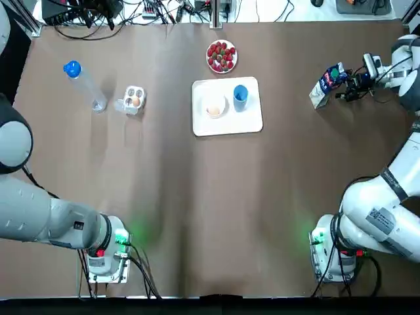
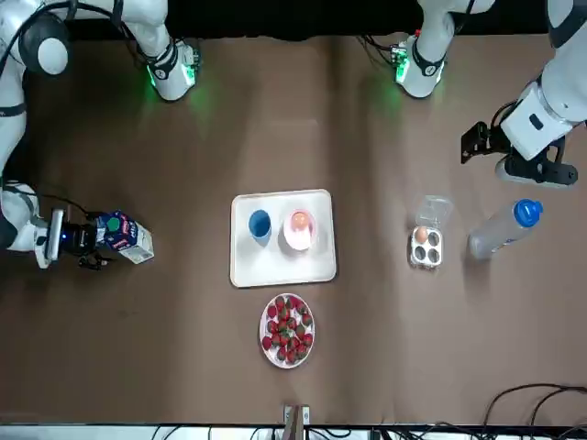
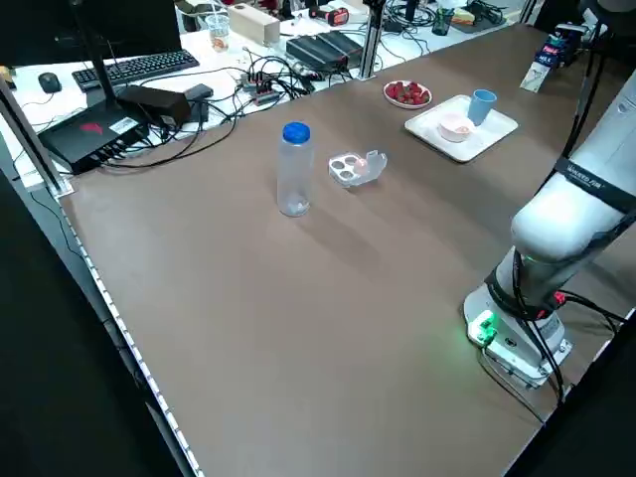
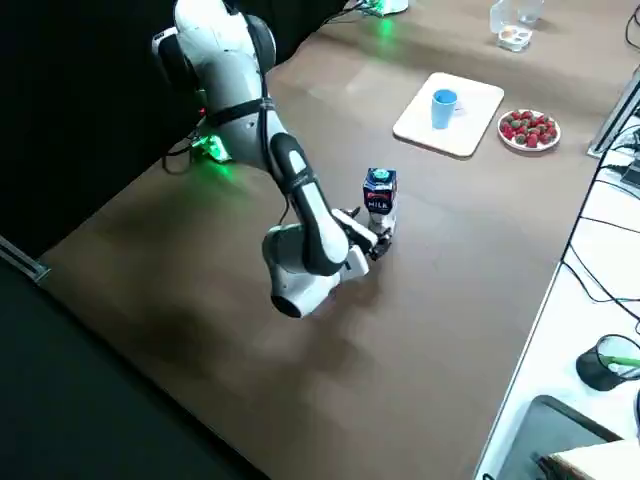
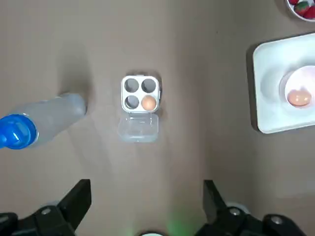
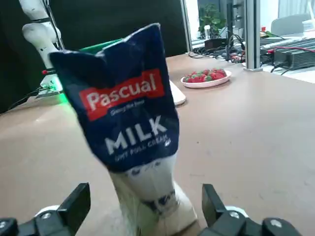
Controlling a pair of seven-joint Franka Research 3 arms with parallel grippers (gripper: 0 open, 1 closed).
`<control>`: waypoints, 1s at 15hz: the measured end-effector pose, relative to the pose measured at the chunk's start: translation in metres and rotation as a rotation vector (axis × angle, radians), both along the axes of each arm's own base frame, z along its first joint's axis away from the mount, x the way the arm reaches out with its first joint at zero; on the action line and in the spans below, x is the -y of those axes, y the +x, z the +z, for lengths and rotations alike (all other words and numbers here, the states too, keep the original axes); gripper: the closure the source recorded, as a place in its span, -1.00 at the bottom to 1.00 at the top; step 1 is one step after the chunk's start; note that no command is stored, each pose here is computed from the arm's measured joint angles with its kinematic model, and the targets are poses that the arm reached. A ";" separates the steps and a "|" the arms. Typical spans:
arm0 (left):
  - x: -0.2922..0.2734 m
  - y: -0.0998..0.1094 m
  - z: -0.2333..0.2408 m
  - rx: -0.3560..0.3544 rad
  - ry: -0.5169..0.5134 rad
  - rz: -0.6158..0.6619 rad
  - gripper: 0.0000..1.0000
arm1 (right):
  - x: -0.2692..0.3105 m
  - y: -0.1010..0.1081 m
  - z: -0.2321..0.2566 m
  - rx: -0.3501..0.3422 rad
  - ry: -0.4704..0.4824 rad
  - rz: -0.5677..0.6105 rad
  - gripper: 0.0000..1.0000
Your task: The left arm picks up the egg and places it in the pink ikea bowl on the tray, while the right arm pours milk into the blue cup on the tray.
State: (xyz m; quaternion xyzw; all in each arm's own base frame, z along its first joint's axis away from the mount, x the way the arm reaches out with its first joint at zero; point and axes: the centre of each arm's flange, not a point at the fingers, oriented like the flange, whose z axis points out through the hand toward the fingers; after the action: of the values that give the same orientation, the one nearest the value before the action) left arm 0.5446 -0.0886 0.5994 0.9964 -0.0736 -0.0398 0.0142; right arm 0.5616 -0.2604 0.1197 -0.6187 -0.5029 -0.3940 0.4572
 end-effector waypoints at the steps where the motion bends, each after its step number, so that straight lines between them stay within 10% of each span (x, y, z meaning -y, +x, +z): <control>1: 0.000 0.001 0.001 0.008 0.004 0.001 -1.00 | 0.007 -0.004 0.000 -0.002 -0.004 -0.007 -1.00; 7: 0.002 0.002 0.004 0.035 0.068 -0.007 -1.00 | 0.049 -0.023 0.008 -0.028 -0.050 -0.026 -0.99; 15: 0.014 0.000 0.006 0.042 0.073 0.012 -1.00 | 0.044 0.010 0.085 -0.242 -0.155 -0.060 -1.00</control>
State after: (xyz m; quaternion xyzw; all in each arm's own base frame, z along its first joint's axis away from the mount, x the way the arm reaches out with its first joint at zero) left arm 0.5444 -0.1024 0.6053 0.9973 -0.0665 -0.0214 -0.0234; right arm 0.5716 -0.3048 0.2049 -0.7100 -0.4541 -0.2901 0.4534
